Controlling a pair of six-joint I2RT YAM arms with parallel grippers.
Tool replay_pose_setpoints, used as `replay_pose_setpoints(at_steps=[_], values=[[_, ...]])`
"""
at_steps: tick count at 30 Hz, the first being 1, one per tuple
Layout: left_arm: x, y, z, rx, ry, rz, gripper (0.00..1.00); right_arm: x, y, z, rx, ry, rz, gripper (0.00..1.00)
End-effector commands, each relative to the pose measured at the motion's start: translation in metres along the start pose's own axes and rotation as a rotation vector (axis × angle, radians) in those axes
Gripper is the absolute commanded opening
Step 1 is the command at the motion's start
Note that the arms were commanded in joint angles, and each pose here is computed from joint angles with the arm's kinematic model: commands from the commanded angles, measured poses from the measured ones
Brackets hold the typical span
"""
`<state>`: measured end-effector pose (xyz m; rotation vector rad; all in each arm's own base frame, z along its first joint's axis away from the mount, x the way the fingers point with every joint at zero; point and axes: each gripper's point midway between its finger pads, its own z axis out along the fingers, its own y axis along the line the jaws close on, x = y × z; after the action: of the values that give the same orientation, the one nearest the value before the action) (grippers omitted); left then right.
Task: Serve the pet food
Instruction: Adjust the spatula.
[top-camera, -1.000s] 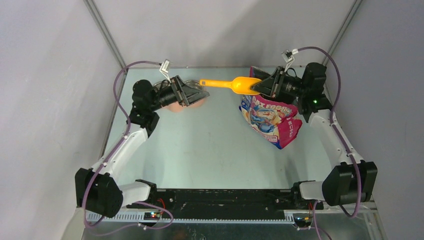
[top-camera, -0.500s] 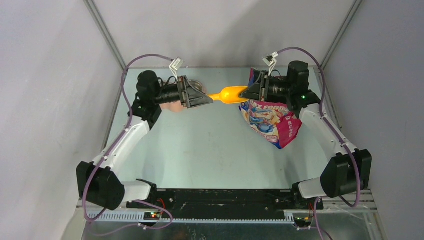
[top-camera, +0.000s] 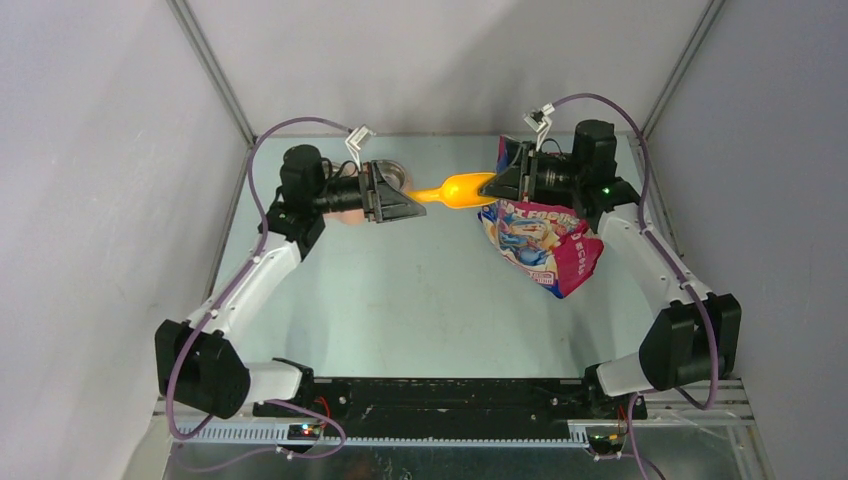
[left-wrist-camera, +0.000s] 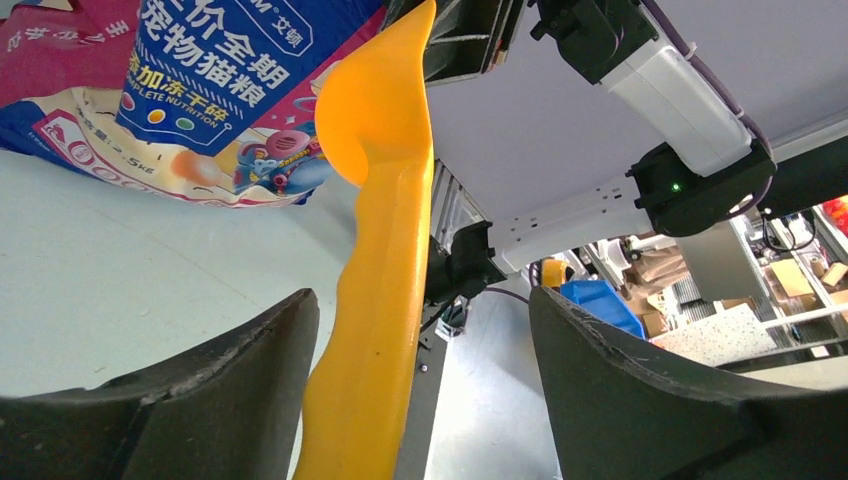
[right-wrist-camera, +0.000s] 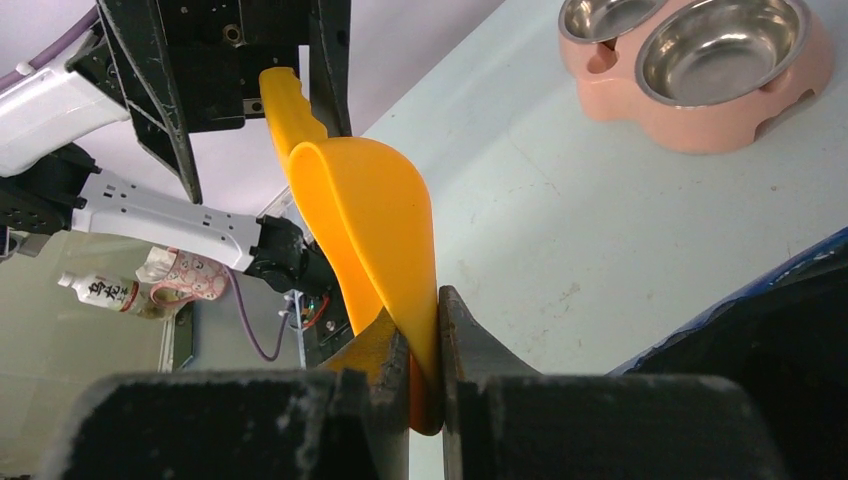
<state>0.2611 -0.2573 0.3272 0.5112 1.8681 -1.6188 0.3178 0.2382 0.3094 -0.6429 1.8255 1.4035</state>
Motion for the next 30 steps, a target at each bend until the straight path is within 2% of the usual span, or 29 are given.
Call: replay_pose_setpoints(at_steps=[1,10,14,17,22,30], values=[[-0.012,-0.012,-0.002,0.021,-0.062,0.056,0.82,0.003,-0.006,0.006,-0.003,0.005,0.054,0.00],[-0.019,-0.014,-0.010,0.004,-0.115,0.072,0.78,0.008,-0.006,0.013,-0.013,0.004,0.089,0.00],[-0.029,-0.015,-0.020,-0.014,-0.153,0.081,0.84,0.001,0.010,0.010,-0.015,-0.019,0.039,0.00],[-0.031,-0.019,-0.024,-0.010,-0.157,0.088,0.86,-0.014,0.030,0.004,-0.003,-0.075,-0.042,0.00],[-0.028,-0.022,-0.028,-0.014,-0.147,0.096,0.86,-0.035,0.044,-0.001,0.029,-0.155,-0.069,0.00],[-0.036,-0.034,-0.040,-0.002,-0.185,0.116,0.85,-0.033,0.052,0.019,0.013,-0.123,-0.056,0.00]])
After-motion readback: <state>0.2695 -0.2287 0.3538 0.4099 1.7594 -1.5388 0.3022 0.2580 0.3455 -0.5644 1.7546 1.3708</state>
